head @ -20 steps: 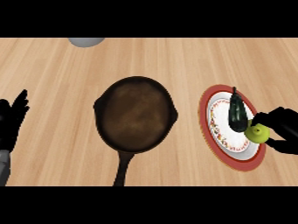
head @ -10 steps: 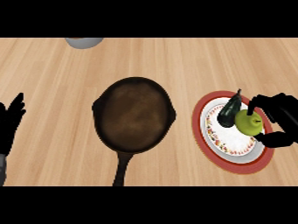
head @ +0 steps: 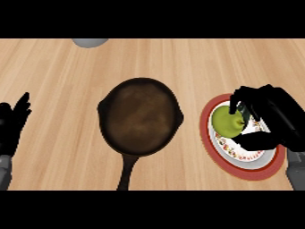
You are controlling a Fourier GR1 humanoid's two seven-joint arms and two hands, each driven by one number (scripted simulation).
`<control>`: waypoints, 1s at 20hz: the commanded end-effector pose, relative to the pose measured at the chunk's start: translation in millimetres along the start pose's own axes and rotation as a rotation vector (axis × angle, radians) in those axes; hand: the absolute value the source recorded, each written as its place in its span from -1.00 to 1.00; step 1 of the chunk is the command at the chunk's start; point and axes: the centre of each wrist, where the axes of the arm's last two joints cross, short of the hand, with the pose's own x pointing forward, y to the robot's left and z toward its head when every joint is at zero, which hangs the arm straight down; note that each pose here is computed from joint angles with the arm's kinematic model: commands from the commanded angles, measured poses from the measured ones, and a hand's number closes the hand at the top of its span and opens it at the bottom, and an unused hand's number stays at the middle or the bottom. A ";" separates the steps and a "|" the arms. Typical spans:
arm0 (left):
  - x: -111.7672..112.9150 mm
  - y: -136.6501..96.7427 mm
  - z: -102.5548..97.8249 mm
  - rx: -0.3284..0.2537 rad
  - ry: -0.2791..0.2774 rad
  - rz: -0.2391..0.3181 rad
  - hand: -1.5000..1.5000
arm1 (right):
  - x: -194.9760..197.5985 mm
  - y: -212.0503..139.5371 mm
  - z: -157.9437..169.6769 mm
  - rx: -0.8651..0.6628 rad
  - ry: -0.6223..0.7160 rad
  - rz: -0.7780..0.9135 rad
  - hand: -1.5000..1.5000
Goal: Pick the pear from the plate and place it in the pan
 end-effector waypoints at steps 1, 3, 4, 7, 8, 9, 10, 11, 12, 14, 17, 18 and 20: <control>2.9 26.2 -7.4 -0.005 -0.012 -0.015 0.00 | 33.9 14.6 -29.7 0.005 0.017 -0.072 1.00; -8.8 -0.1 -16.0 -0.026 -0.009 0.009 0.00 | 52.1 53.7 -54.7 0.001 0.023 -0.102 1.00; 11.4 -5.8 -1.1 -0.026 -0.014 0.005 0.00 | 35.5 38.3 -62.0 -0.001 0.046 -0.143 1.00; -10.3 12.4 -4.7 -0.020 -0.002 0.008 0.00 | 42.2 43.8 -87.6 0.055 0.033 -0.183 1.00; -6.4 -2.4 0.0 -0.025 -0.025 -0.008 0.00 | 68.1 74.2 -98.4 0.052 0.045 -0.207 1.00; 10.0 -1.9 -7.1 -0.020 -0.004 0.005 0.00 | 90.3 82.3 -106.0 0.038 0.054 -0.203 1.00; 25.3 -6.4 -11.6 -0.011 -0.028 -0.008 0.00 | 64.9 82.1 -121.8 0.050 0.078 -0.221 1.00; 14.1 -19.0 -11.5 -0.005 0.000 -0.020 0.00 | 77.8 100.0 -114.0 0.058 0.083 -0.213 1.00; 11.9 -20.5 -3.7 -0.025 -0.047 -0.004 0.00 | 70.2 102.2 -133.2 0.074 0.112 -0.215 1.00; 15.9 -10.1 -5.1 -0.025 -0.023 0.006 0.00 | 81.3 120.1 -135.8 0.092 0.116 -0.204 1.00; 8.9 -9.6 -10.8 -0.037 -0.014 -0.023 0.00 | 69.6 136.1 -145.8 0.098 0.131 -0.210 1.00; 12.1 -11.5 -9.0 -0.035 -0.011 -0.007 0.00 | 67.5 133.7 -156.2 0.086 0.143 -0.221 1.00; 3.8 -3.8 -11.7 -0.049 -0.030 -0.002 0.00 | 64.6 155.2 -150.1 0.098 0.159 -0.218 1.00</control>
